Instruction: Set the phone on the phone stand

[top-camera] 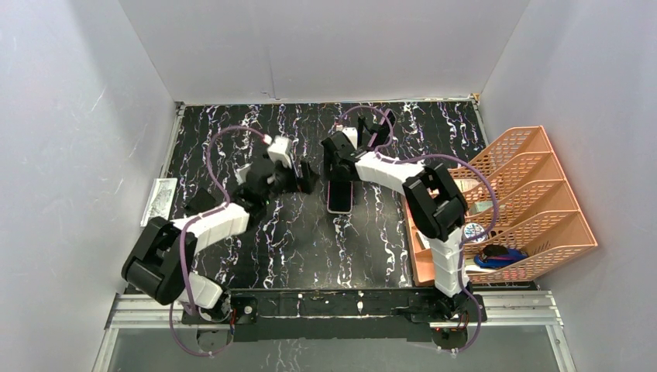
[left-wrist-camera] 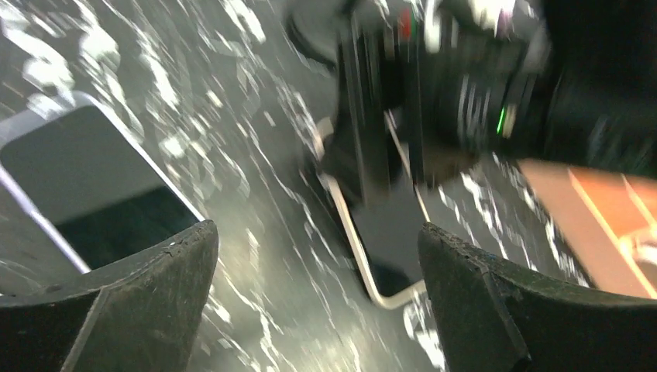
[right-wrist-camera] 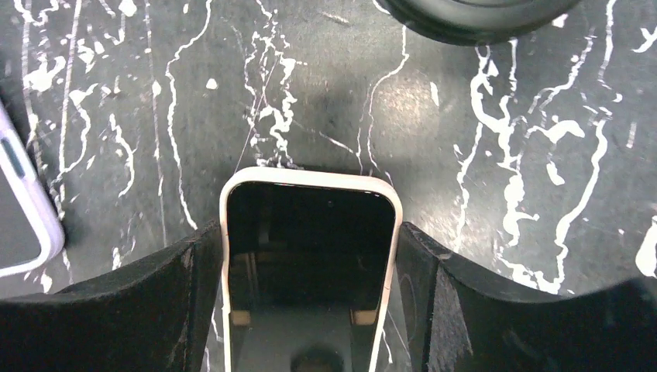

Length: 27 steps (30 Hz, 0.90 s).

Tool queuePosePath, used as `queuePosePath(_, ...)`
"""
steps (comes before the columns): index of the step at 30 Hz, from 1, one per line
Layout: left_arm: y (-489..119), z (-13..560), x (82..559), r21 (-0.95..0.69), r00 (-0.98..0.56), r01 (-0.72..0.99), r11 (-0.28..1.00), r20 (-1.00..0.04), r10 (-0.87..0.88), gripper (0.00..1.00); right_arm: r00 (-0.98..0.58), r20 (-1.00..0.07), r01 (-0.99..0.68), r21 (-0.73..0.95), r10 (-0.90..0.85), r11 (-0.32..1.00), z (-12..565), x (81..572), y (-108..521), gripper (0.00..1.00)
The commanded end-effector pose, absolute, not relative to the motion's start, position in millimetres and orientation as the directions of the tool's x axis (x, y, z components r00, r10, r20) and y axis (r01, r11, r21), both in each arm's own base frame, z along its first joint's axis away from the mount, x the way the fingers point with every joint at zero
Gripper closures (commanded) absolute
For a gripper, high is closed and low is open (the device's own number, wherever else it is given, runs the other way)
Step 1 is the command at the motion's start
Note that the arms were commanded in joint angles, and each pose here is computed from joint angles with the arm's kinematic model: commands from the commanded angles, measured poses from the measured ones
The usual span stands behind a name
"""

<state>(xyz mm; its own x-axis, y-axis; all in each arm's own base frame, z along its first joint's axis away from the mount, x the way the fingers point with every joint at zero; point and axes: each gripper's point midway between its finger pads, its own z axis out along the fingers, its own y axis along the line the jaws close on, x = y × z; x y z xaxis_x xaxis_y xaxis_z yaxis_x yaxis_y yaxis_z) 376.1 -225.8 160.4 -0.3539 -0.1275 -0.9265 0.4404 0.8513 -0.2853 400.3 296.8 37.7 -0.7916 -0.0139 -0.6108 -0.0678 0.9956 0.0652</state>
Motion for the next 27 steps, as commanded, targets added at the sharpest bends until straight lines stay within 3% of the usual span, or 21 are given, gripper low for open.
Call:
queuePosePath(1,-257.5,140.0,325.4,-0.318,-0.387,0.540,0.780,-0.916,-0.105,0.03,-0.652,-0.756,-0.094,0.164,0.064,0.982,111.7,415.6,305.8,0.42)
queuePosePath(10,-279.5,99.5,291.4,-0.311,-0.422,0.572,0.759,-0.905,-0.052,0.04,-0.616,-0.779,-0.117,0.235,0.115,0.965,137.0,399.3,300.2,0.42)
queuePosePath(20,-263.1,55.8,310.4,-0.171,-0.398,0.490,0.855,-0.916,0.045,0.04,-0.621,-0.777,-0.152,0.241,0.097,0.959,135.8,390.1,306.0,0.42)
queuePosePath(27,-289.2,58.5,314.7,-0.212,-0.363,0.569,0.794,-0.932,0.012,0.05,-0.624,-0.778,-0.178,0.229,0.070,0.957,136.8,385.4,308.1,0.41)
